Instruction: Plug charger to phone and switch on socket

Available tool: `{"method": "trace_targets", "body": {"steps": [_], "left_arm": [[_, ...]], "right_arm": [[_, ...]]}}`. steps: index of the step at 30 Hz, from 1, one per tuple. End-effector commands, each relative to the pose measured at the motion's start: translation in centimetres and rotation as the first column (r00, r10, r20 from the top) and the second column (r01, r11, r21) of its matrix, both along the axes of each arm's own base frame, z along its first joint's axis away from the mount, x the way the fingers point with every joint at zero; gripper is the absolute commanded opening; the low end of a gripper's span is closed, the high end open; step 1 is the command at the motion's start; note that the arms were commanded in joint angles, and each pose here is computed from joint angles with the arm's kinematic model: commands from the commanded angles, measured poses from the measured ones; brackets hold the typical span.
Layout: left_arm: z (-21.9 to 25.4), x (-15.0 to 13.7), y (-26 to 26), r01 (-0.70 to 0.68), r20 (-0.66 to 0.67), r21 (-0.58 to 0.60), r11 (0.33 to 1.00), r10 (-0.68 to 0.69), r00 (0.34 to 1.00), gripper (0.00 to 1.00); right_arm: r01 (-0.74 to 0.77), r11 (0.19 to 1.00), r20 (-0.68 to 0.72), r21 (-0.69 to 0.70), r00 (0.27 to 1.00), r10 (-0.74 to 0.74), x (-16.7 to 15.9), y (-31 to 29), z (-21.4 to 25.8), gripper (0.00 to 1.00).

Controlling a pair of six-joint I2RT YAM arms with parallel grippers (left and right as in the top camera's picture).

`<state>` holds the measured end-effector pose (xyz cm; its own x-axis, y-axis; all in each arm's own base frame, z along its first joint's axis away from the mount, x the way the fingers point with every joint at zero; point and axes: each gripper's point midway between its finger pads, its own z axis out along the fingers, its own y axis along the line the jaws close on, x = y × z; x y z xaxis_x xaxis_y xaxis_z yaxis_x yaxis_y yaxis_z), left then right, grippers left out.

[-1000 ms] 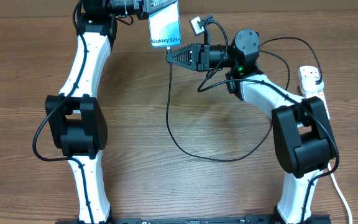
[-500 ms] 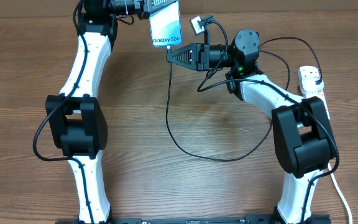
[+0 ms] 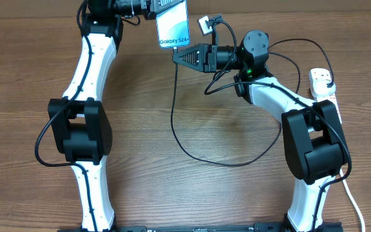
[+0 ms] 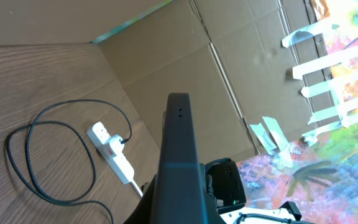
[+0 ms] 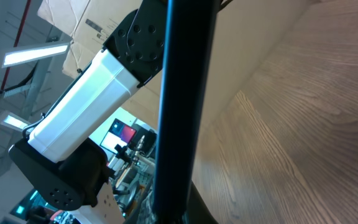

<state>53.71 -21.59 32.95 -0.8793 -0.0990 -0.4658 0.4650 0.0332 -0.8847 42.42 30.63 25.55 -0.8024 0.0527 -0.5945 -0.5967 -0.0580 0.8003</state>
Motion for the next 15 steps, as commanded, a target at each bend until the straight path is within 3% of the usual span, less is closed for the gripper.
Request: {"method": "trace_targets", "body": {"steps": [1,15], "left_arm": [[3.1,-1.5,-0.7,0.022,0.087,-0.003,1.000,-0.021,0.996,0.04],[2.8,-3.2,-1.0,0.112,0.148,0.017,0.994,-0.113,0.982,0.04]], "right_arm": [[0.030,0.999,0.012,0.012,0.999,-0.030,0.6,-0.2,0.5,0.04],[0.054,0.998,0.001,0.017,0.999,-0.054,1.0,-0.2,0.6,0.04]]}}
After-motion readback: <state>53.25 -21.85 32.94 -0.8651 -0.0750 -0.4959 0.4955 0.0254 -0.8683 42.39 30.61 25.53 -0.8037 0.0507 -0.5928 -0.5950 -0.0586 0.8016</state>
